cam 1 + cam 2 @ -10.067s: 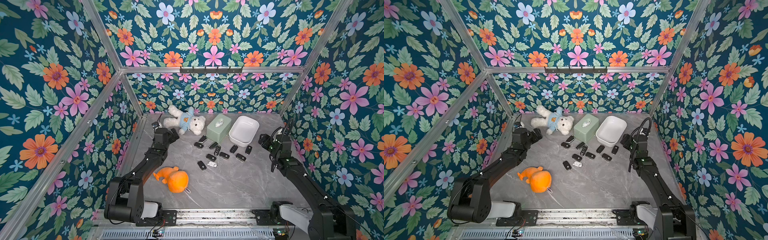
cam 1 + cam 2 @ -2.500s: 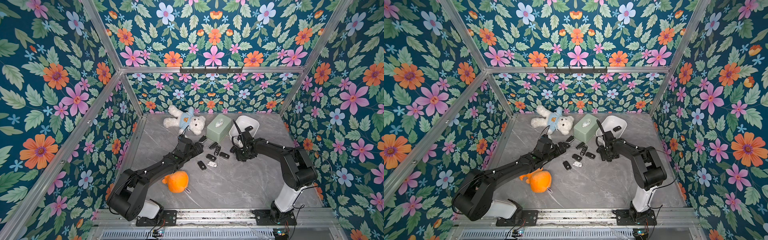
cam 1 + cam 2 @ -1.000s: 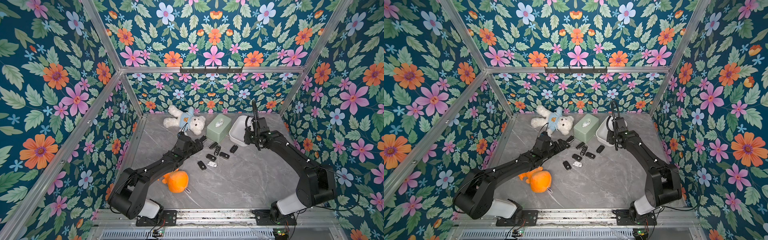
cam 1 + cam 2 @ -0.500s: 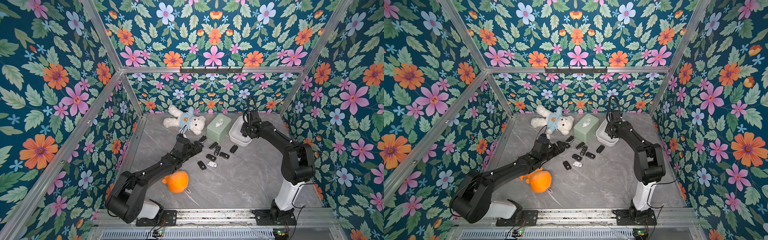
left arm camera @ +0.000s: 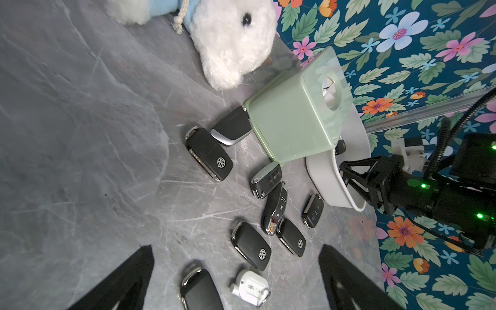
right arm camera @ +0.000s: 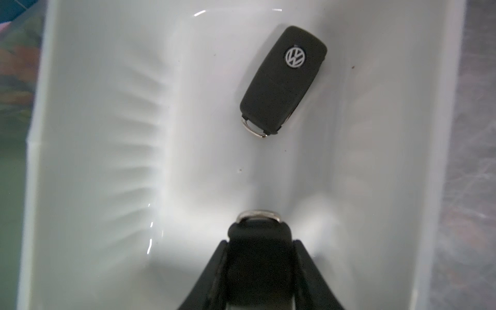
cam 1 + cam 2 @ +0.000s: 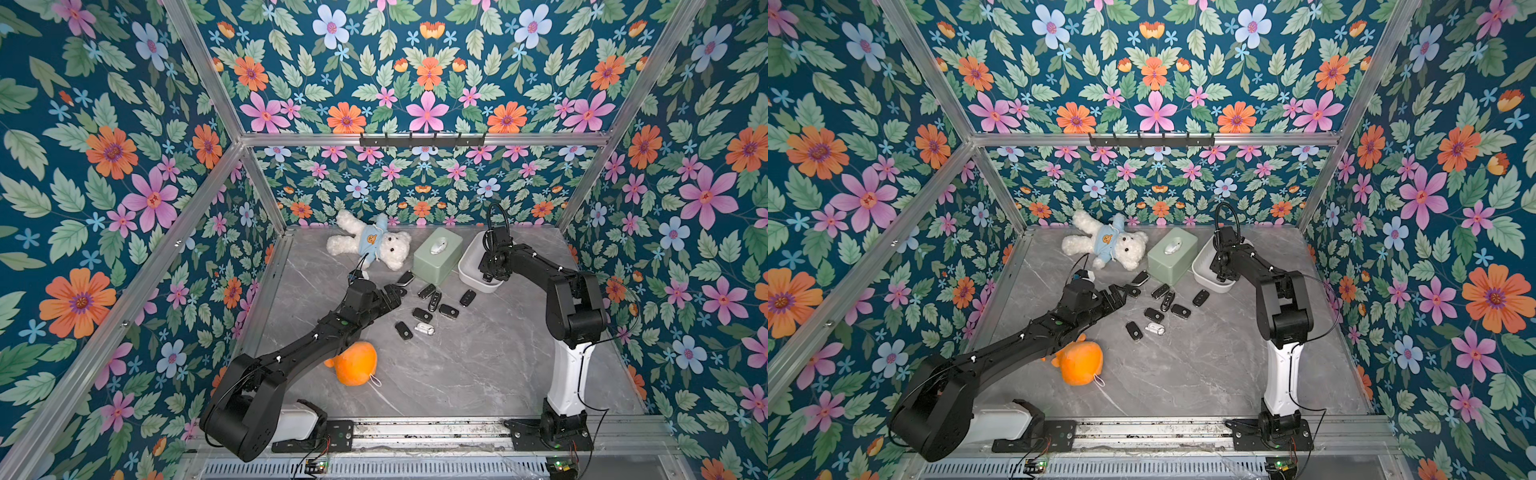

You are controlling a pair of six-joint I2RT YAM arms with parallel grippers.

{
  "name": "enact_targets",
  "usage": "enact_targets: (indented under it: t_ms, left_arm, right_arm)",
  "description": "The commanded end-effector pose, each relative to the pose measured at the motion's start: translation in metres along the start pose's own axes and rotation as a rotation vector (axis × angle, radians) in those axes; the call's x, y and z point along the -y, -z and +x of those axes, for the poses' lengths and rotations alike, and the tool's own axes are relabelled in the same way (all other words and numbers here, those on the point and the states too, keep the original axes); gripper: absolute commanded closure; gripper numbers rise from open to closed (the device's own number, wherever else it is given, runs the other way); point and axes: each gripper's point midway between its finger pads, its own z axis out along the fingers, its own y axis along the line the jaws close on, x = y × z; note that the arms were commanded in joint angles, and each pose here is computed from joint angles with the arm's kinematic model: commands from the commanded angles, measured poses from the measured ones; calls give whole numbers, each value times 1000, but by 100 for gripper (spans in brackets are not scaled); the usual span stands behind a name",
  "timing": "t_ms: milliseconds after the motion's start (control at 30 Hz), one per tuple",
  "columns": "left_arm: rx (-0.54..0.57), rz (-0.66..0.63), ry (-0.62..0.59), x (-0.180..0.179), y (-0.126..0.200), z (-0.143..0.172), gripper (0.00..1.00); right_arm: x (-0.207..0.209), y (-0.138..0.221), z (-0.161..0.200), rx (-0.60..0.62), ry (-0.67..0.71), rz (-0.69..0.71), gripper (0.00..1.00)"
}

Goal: Place the car key into the storage box
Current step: Place the car key in the storage box.

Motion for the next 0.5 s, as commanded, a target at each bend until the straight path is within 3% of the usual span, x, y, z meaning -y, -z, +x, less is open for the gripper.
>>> enact_targets:
  t_ms: [0,300,467]
  left_arm:
    - [12,-13,-16,-2,2,-2,0]
    - [12,-14,-13,-3,2,-2,0]
    - [14,-14,-15,-2,4,-3,0]
  right_arm:
    - [3,-7,4,-9,-28,22,70]
    - [18,-26,15,-45,-43,80,69]
    - [15,-21,12,-36,-43,69,55]
